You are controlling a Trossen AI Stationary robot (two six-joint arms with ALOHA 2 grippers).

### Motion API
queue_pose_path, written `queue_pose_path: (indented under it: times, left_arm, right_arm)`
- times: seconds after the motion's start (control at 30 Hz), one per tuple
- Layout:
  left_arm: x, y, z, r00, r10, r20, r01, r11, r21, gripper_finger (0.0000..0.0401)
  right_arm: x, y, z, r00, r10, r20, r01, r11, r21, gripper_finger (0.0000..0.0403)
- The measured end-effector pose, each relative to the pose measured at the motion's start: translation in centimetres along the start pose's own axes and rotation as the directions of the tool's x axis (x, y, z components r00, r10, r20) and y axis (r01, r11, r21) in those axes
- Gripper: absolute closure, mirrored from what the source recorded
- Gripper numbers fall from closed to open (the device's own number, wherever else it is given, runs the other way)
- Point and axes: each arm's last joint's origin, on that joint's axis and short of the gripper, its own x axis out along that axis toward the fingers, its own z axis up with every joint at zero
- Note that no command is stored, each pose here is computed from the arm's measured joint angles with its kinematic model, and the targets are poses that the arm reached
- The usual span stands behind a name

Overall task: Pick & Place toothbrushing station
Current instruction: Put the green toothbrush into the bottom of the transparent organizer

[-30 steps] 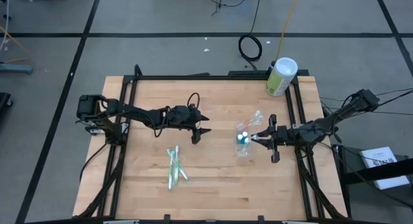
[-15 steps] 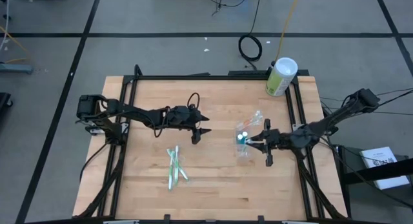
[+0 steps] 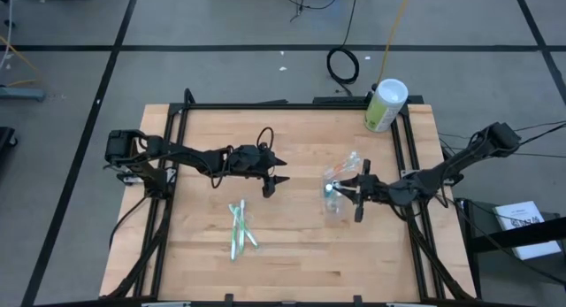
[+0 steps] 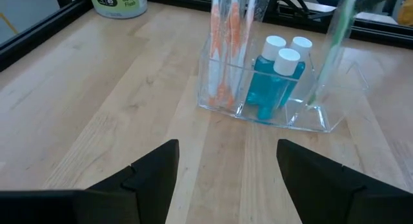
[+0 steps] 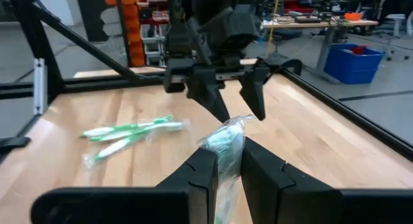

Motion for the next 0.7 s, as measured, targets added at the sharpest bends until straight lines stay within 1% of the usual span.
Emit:
queue_pose_path:
  times: [0.37, 0.7]
  left_arm:
    - [0.0, 0.0, 0.0, 1.000, 0.000, 0.000, 0.000, 1.000, 0.000, 0.0134]
    - [0.0, 0.0, 0.0, 1.000, 0.001, 0.000, -0.001, 1.000, 0.000, 0.0135]
  right_arm:
    - [1.1, -0.1, -1.1, 0.998, -0.040, -0.053, 0.039, 0.999, -0.006, 0.0353]
    - [1.5, 0.1, -1.3, 0.998, -0.040, -0.050, 0.039, 0.999, -0.011, 0.0353]
